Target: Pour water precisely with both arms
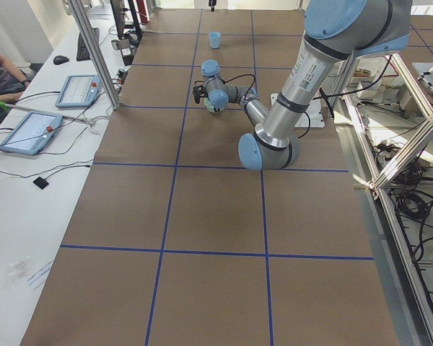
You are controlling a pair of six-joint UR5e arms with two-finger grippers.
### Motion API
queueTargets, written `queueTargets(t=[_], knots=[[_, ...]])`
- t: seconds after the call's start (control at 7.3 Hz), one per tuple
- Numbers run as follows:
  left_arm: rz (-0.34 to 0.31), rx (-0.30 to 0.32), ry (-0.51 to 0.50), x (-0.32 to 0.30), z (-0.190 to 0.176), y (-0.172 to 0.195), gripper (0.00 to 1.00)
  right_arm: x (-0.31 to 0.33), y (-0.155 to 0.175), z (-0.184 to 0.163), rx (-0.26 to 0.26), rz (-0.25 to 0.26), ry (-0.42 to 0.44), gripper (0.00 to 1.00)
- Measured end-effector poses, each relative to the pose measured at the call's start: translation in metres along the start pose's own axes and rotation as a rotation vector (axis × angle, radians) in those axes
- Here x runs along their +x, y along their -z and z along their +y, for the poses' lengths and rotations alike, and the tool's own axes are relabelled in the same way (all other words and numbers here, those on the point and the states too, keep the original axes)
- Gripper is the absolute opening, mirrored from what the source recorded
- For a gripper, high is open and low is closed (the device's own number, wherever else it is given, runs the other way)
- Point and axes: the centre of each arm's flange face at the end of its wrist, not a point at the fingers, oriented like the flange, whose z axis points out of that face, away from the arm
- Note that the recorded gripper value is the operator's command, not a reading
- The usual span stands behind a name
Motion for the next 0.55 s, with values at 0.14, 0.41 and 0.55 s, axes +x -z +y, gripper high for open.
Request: queueTargets(t=[0.14, 0.41, 0.55], knots=[[0.0, -0.002, -0.001, 0.0055, 0.002, -0.0037, 0.0, -0.0004, -0.0002, 0.0009, -0.002, -0.007, -0.001, 1.0], [0.0, -0.002, -0.003, 0.0084, 0.0021, -0.0048, 0.66, -0.0007, -0.0003, 0.0018, -0.002, -0.012, 0.0, 1.0], [-0.001, 0.004, -0.002, 0.0081, 0.0003, -0.0039, 0.7, -0.0008, -0.0002, 0.0019, -0.002, -0.012, 0.004, 1.0]])
